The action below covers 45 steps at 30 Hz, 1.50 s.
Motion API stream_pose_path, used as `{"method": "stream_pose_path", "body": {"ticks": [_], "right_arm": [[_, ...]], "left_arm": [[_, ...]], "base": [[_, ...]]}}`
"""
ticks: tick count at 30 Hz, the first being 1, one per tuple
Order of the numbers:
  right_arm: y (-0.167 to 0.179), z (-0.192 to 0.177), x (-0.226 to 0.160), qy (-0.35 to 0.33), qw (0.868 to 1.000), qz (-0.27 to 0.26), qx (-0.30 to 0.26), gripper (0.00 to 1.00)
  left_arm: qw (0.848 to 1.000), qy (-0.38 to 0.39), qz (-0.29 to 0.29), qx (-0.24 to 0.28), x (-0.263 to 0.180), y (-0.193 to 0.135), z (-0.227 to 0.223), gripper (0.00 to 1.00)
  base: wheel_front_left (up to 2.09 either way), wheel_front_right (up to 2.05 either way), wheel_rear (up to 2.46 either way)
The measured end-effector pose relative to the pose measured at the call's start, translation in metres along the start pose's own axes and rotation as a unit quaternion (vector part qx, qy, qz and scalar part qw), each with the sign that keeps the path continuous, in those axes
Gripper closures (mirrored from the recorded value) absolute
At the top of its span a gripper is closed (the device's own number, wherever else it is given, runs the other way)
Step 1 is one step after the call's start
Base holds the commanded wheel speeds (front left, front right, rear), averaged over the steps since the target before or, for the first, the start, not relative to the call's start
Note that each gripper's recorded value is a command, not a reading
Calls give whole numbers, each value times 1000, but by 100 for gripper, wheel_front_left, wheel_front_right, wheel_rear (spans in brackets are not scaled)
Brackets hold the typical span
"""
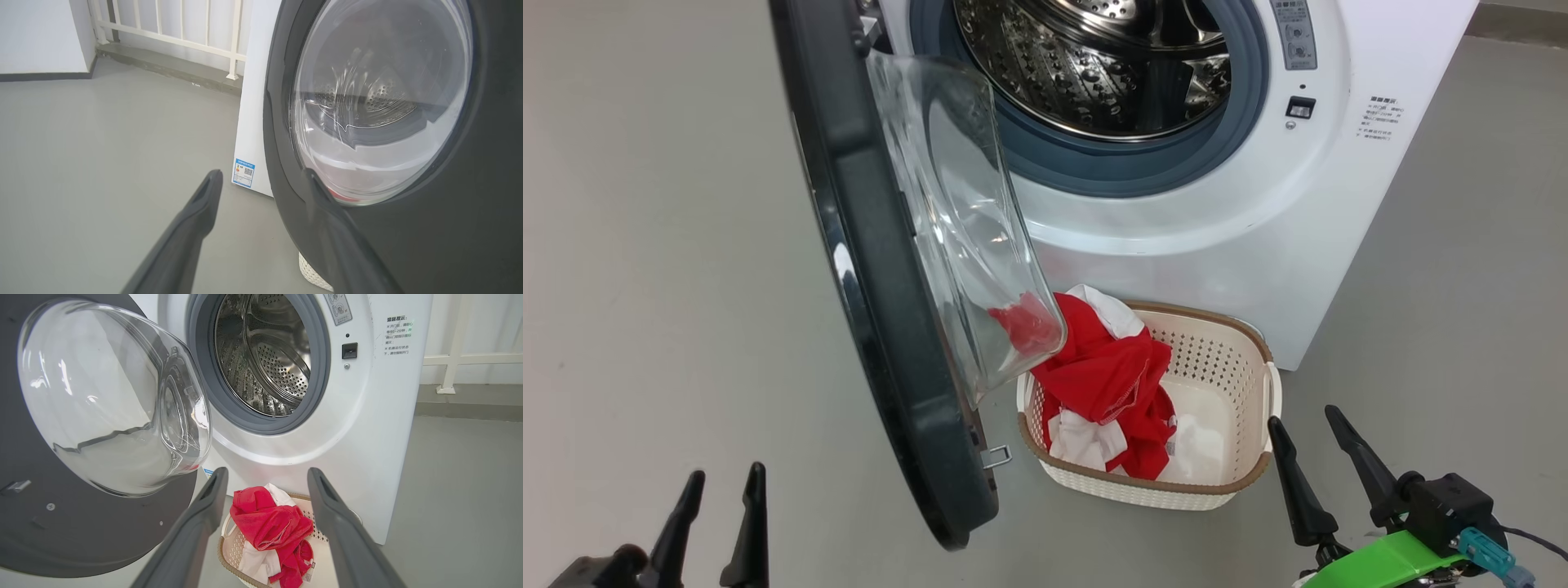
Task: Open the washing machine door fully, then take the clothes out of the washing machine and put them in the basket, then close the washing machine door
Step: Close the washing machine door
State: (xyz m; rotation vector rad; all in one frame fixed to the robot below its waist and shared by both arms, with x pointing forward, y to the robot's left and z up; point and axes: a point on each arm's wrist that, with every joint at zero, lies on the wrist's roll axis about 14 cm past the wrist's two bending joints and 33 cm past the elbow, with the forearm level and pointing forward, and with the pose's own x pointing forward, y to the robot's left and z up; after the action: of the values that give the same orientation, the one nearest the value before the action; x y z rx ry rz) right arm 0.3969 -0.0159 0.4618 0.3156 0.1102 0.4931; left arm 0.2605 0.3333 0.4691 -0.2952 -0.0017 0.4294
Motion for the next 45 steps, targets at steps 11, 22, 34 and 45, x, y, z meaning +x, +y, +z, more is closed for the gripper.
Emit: {"method": "stream_pose_path", "body": {"ticks": [11,22,34,45], "right_arm": [[-2,3,-1,-3,1000,-3,-1,0],[-3,2,-1,-2,1000,-5,-1,0],[-3,3,-1,-4,1000,-6,-1,0],[-7,4,-4,-7,1000,-12,2,0]], "left_arm": [[999,6,6,32,-9,-3,-8,0],[999,9,8,33,-8,-2,-10,0],[1000,-9,6,6,-5,-3,1,0],[997,-67,-17,-42,15,-2,48,100]], "base": [[0,0,0],[0,0,0],[0,0,0],[0,0,0]]}}
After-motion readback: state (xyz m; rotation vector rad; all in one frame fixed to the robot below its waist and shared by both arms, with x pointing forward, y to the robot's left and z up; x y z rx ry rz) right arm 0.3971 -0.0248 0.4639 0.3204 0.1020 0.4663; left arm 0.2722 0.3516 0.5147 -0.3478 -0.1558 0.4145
